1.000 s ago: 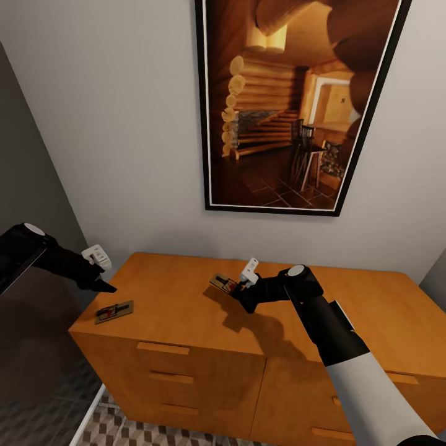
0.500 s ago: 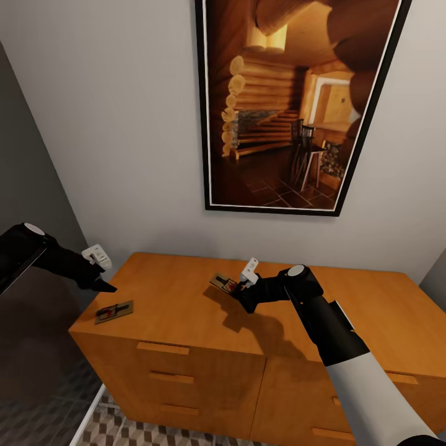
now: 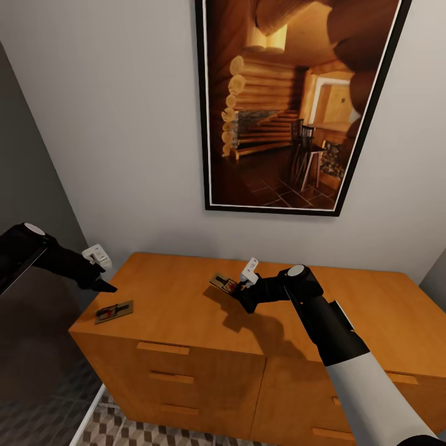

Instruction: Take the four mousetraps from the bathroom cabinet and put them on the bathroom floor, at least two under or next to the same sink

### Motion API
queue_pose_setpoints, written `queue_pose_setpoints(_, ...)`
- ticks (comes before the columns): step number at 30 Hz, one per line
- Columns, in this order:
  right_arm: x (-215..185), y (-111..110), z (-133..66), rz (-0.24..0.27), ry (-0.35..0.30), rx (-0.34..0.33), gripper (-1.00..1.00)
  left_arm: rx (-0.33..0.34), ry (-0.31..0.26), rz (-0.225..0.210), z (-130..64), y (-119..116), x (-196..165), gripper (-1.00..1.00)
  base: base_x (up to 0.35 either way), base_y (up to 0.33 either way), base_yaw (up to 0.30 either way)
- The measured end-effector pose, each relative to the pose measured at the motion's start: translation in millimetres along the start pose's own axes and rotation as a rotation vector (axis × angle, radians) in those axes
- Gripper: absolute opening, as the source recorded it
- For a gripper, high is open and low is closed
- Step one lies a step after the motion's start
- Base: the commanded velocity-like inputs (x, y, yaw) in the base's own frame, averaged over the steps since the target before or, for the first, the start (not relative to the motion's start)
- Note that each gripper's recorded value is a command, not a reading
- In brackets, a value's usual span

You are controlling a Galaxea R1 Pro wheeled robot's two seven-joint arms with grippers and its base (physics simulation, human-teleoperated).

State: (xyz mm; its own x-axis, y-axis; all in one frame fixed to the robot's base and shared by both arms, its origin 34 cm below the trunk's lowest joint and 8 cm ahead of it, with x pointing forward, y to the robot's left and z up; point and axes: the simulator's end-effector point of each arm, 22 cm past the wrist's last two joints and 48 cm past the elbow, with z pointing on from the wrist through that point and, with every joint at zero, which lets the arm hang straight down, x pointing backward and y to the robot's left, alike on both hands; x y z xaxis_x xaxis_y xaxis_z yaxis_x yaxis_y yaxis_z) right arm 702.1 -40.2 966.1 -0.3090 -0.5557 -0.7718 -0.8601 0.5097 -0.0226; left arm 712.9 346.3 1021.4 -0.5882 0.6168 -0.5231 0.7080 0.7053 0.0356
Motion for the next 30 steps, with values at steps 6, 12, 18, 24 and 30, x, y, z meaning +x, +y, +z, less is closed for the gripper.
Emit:
queue_pose_setpoints(6,0.0,0.0,0.0,0.001,0.000,0.000,-1.00,0.002,0.000,-0.001,0.1,-0.2,0.3,1.00,0.000,0.000,0.000)
queue_pose_setpoints(12,0.1,0.0,0.0,0.000,0.000,0.000,-1.00,0.001,0.001,-0.001,0.2,0.0,0.4,1.00,0.000,0.000,0.000)
queue_pose_setpoints(18,0.0,-0.1,-0.1,0.000,0.000,0.000,-1.00,0.001,0.001,-0.001,0.2,0.1,0.3,1.00,0.000,0.000,0.000)
queue_pose_setpoints(24,0.0,0.0,0.0,0.000,0.000,0.000,-1.00,0.000,-0.001,-0.001,-0.2,0.1,-0.1,1.00,0.000,0.000,0.000)
queue_pose_setpoints(30,0.1,0.0,0.0,0.000,0.000,0.000,-1.00,0.000,-0.001,-0.001,-0.3,0.1,-0.2,1.00,0.000,0.000,0.000)
